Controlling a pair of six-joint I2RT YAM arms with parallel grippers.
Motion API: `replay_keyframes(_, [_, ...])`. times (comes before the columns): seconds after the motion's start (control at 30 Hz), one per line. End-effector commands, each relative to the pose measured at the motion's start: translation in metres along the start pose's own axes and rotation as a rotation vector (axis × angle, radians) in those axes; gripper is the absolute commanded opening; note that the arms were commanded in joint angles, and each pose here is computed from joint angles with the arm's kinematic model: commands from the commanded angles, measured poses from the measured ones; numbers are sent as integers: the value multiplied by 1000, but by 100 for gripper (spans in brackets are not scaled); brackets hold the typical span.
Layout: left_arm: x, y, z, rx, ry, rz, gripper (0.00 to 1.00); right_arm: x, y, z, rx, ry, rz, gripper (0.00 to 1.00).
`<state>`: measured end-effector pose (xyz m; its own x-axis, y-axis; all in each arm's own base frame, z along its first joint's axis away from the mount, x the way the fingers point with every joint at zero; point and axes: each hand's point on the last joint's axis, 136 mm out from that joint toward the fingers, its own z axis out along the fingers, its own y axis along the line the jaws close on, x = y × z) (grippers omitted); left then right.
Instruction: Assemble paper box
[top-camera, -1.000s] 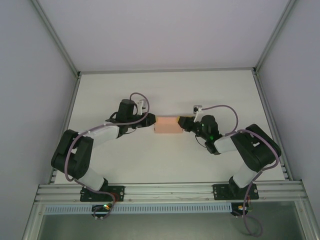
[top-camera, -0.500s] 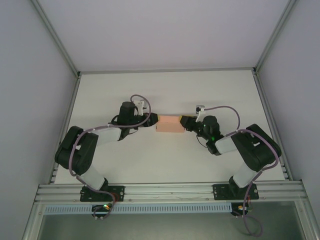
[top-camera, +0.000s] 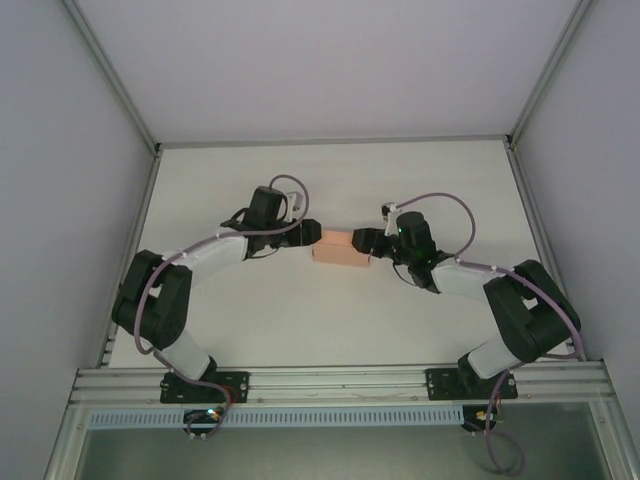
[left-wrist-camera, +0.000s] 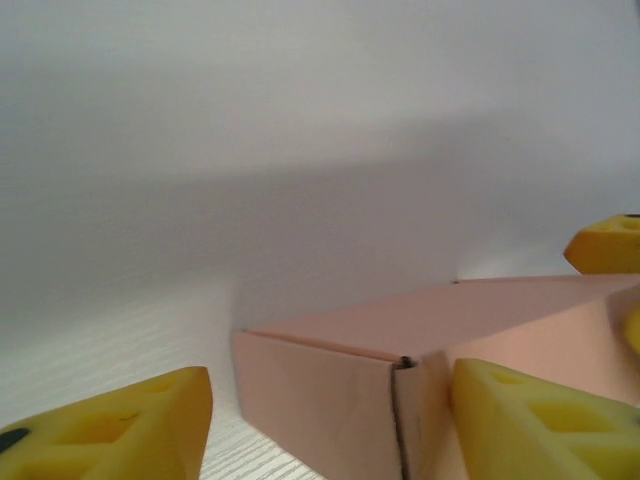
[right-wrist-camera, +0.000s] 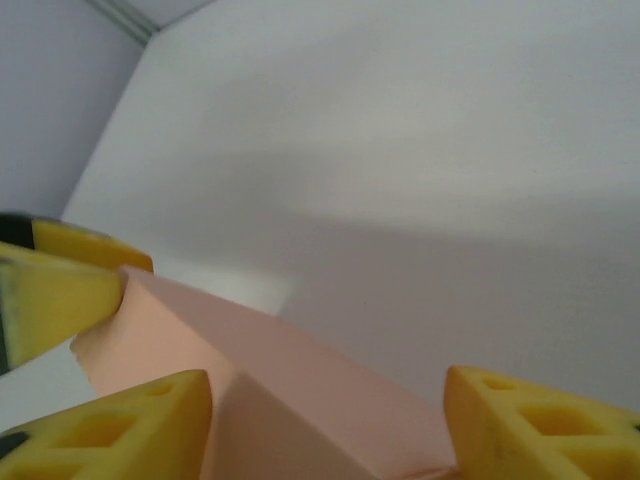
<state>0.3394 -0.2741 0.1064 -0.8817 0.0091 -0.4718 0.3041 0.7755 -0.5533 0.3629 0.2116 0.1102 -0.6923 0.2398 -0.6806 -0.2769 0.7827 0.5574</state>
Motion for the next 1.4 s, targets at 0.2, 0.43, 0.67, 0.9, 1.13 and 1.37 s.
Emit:
replay_keyframes(0.2, [13, -1, -13, -98, 92, 90, 87, -12, 12, -15, 73, 99, -58, 100])
replay_keyframes(0.43, [6, -2, -23, -88, 66, 84, 100, -21, 5, -25, 145, 96, -119, 100])
replay_keyframes(0.67, [1, -15, -28, 7, 45, 66, 100, -23, 15, -29, 93, 147, -231, 100])
replay_keyframes(0.9, [6, -7, -32, -8, 53, 55, 100, -29, 29, -28, 24, 183, -421, 99])
replay_keyframes(1.13, [8, 22, -53, -80, 8, -2, 100, 1, 56, -32, -227, 418, -901, 100])
replay_keyframes(1.37, [20, 46, -76, -168, -30, -31, 100, 36, 43, -27, -317, 682, -1128, 100])
